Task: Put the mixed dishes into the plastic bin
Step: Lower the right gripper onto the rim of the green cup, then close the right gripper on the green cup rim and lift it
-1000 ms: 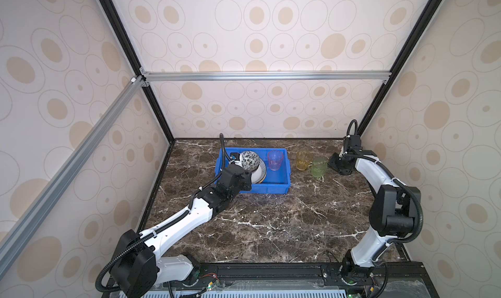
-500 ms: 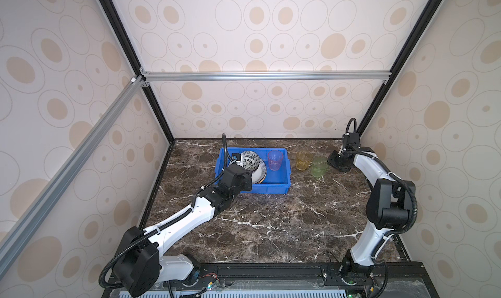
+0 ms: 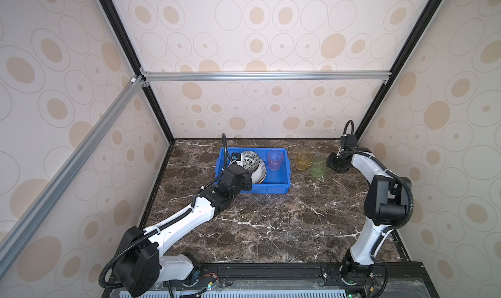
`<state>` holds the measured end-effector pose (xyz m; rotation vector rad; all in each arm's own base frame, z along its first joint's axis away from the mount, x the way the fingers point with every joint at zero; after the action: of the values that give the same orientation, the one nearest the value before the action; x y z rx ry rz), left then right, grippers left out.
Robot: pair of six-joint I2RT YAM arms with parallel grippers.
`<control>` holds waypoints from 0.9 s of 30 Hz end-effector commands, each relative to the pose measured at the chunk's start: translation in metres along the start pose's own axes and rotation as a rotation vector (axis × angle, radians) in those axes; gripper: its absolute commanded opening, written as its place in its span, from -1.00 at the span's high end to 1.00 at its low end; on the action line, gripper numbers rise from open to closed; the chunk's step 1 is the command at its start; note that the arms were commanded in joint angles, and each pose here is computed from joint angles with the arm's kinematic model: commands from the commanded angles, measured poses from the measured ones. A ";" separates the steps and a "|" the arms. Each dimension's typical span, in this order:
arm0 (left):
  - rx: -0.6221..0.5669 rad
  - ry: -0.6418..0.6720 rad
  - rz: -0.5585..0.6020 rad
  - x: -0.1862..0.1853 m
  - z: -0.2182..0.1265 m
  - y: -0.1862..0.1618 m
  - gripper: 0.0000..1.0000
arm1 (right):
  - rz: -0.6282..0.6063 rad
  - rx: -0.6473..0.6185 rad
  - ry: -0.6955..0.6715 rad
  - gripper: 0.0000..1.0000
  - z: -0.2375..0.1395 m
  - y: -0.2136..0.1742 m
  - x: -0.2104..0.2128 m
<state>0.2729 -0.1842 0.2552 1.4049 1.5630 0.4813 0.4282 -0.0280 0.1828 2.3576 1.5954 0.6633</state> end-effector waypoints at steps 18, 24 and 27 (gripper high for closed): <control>-0.063 -0.025 -0.018 -0.002 -0.017 0.009 0.10 | -0.021 0.030 -0.020 0.83 0.007 -0.001 0.003; -0.054 -0.023 -0.017 0.000 -0.024 0.010 0.10 | -0.057 0.045 -0.015 1.00 -0.001 -0.006 0.012; -0.060 -0.044 -0.025 -0.001 -0.033 0.014 0.10 | -0.098 0.043 -0.019 1.00 -0.011 -0.011 0.021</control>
<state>0.2606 -0.1745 0.2705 1.3605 1.5324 0.4810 0.4241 -0.0152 0.1694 2.3597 1.6846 0.5752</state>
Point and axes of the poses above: each gripper's point midway between its finger pads, its own z axis out along the fingers, its own x axis along the line the jaws close on, y = z × x, the point moved 9 cm from there along -z, back along the fingers, and after that the axes turned 10 degrees about -z, right-handed, at the moved point
